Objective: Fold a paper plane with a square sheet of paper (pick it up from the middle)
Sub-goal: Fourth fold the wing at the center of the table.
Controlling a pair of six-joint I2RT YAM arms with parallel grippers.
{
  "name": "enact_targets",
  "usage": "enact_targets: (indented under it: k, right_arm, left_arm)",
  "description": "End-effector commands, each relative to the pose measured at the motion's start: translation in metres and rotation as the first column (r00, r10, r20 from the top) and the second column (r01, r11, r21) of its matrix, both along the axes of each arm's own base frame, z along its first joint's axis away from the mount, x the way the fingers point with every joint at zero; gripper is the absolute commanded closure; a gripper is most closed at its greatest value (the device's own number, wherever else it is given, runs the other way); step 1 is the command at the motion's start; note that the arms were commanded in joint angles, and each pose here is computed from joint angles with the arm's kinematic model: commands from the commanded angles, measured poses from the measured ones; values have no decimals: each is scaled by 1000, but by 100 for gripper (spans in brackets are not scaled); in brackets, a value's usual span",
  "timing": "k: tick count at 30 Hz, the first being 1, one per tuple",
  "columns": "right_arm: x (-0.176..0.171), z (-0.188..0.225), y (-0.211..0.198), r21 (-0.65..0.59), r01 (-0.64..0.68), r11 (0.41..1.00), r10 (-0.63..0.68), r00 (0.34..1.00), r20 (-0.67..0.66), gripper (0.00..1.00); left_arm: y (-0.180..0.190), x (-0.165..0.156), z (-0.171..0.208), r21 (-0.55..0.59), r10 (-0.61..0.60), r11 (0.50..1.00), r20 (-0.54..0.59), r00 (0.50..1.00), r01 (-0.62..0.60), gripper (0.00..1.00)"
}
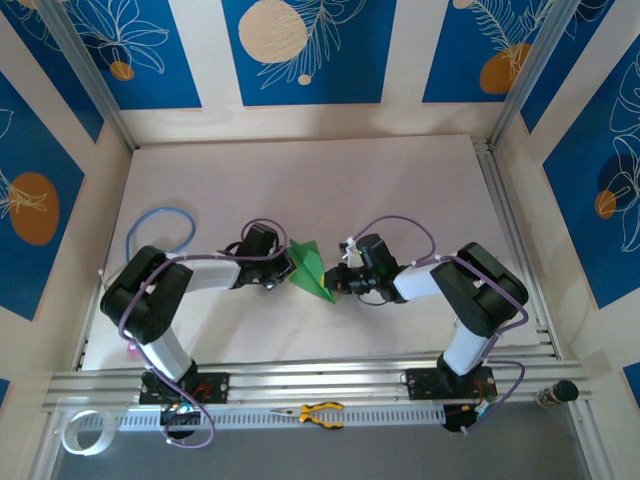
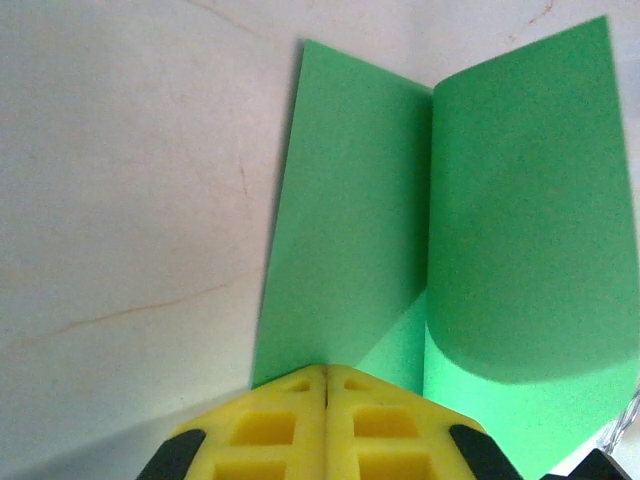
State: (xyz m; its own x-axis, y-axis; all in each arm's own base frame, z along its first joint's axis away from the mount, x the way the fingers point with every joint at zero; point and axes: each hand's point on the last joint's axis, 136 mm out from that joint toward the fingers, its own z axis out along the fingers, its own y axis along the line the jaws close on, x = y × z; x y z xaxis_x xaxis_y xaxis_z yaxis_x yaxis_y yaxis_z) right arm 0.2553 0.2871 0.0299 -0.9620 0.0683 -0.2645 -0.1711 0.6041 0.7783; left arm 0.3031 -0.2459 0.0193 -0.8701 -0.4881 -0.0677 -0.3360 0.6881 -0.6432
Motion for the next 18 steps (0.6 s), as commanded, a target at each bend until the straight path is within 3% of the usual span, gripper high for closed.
enact_targets:
  k: [1, 18]
  right_arm:
    - [-6, -4, 0, 18, -25, 1000, 26, 999, -40, 100]
    - [-4, -6, 2, 45, -55, 997, 58, 996, -69, 100]
  left_arm:
    - [16, -14, -16, 101, -4, 995, -55, 998, 10, 98]
    - [16, -12, -17, 128, -16, 992, -57, 998, 23, 98]
